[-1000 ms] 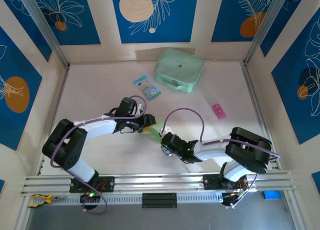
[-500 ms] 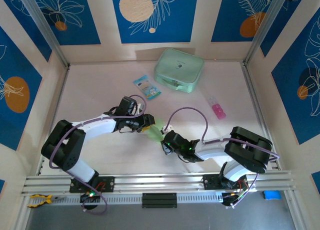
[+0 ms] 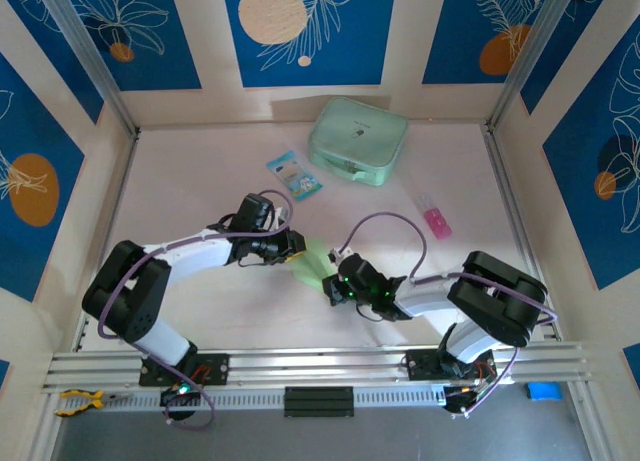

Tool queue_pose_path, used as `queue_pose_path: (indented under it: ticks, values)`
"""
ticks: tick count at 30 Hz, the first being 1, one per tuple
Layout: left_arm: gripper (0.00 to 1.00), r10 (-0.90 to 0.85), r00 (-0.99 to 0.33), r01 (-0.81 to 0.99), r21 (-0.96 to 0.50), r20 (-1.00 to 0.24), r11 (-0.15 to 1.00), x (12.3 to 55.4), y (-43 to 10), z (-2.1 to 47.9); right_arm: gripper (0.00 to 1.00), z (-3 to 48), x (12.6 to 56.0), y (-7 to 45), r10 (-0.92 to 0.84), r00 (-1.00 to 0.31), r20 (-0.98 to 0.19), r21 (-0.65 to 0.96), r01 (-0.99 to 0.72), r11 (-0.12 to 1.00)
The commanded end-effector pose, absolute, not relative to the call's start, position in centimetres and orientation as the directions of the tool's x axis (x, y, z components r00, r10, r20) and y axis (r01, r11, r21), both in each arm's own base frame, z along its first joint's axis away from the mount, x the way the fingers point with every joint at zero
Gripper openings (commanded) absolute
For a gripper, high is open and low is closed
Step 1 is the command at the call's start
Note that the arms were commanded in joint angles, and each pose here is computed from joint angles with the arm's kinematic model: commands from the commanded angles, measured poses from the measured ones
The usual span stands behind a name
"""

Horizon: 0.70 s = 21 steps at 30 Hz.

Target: Fold a paper plane with a square sheet of paper (pick it up from the middle)

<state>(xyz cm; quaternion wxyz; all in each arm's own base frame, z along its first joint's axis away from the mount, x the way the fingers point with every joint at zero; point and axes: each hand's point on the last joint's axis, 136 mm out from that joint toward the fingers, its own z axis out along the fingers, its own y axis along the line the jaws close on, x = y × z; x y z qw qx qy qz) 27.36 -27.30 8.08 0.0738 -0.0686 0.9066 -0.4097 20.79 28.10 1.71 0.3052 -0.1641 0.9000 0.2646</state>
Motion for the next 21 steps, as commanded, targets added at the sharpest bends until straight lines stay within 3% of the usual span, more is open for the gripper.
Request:
queue_pose_path:
  ticks: [1,8,21]
  values:
    - [0.18,-0.171,-0.980,-0.035,-0.764,-0.099,0.644,27.2,-27.4,8.9,0.12,0.6,19.8,28.1,-0.109,-0.830,-0.548,0.454,-0.404,0.794]
    - [0.08,-0.156,-0.985,-0.043,-0.775,-0.072,0.631,26.6,-27.7,8.1,0.12,0.7,19.8,28.2,-0.046,-0.847,-0.529,0.514,-0.363,0.777]
    - [0.04,-0.096,-0.994,-0.016,-0.811,-0.049,0.585,26.3,-30.1,7.6,0.11,-0.3,19.6,28.1,0.032,-0.890,-0.454,0.592,-0.275,0.757]
